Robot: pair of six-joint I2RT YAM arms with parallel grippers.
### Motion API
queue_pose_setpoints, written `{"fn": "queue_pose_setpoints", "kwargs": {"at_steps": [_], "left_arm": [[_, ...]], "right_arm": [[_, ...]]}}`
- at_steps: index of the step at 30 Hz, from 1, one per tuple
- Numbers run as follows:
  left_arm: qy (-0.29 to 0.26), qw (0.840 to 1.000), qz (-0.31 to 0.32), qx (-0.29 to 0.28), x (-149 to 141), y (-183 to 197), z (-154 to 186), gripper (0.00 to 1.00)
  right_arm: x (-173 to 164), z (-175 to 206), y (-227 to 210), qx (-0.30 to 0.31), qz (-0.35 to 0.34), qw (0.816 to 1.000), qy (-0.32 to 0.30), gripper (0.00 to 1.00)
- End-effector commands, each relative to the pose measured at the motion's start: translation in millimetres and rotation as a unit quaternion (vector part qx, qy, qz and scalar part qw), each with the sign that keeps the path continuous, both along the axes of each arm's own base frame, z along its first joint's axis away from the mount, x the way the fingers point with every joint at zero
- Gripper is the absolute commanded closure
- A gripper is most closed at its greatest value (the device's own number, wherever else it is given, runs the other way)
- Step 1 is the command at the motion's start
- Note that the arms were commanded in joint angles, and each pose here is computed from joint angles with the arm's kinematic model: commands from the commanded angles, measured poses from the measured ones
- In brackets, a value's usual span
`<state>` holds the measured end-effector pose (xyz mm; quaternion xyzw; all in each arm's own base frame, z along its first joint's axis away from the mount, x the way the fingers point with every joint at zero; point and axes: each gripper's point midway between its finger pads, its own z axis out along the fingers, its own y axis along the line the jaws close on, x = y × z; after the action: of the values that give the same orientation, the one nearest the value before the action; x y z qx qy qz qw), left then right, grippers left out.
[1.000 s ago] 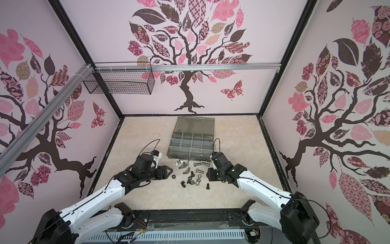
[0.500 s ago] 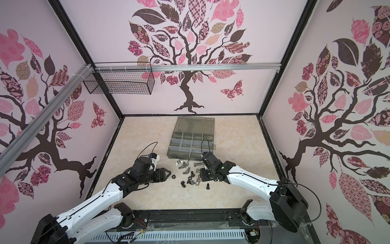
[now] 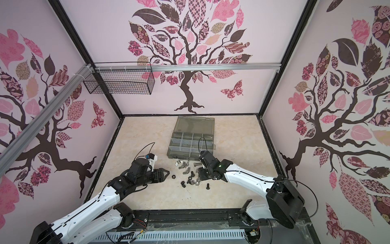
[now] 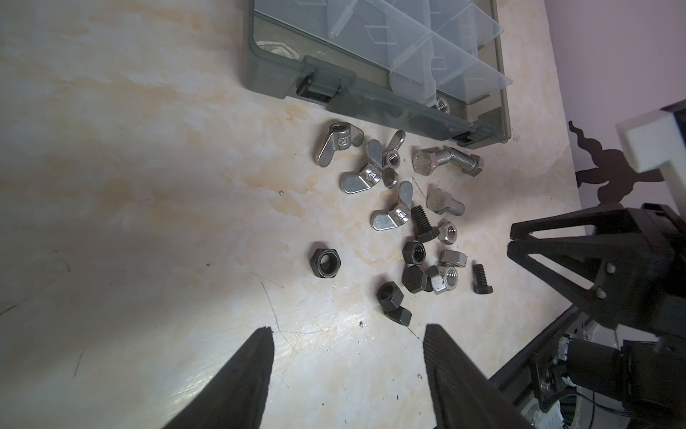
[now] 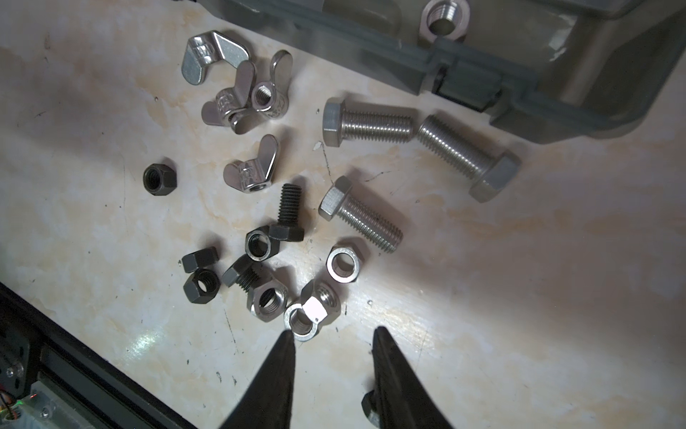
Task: Sort the screws and nuts into containers
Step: Pick up the nut from the center of the table.
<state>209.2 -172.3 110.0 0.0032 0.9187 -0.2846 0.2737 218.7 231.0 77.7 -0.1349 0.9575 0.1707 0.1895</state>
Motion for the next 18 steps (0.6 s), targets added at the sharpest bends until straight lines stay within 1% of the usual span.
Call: {"fn": "queue_pose_setpoints", "kwargs": {"at_steps": [1, 9, 18], "left_arm": [[0.005, 1.000, 0.010, 0.006, -4.7, 6.2, -8.0, 0.32], [0.008, 1.000, 0.015, 0.002, -7.0, 7.9, -8.1, 0.32], [0.009, 1.000, 0.017, -0.002, -9.3, 8.8, -5.5, 0.32]], "right_arm": [[-1.5, -5.9, 1.6, -0.017, 0.014, 1.000, 0.007, 0.63], [-7.1, -15.9, 15.0, -0.021, 0.036, 0.999, 0.014, 0.66], [-9.6, -26.4, 23.7, -0.045, 0.059, 0.997, 0.017, 0.67]]}}
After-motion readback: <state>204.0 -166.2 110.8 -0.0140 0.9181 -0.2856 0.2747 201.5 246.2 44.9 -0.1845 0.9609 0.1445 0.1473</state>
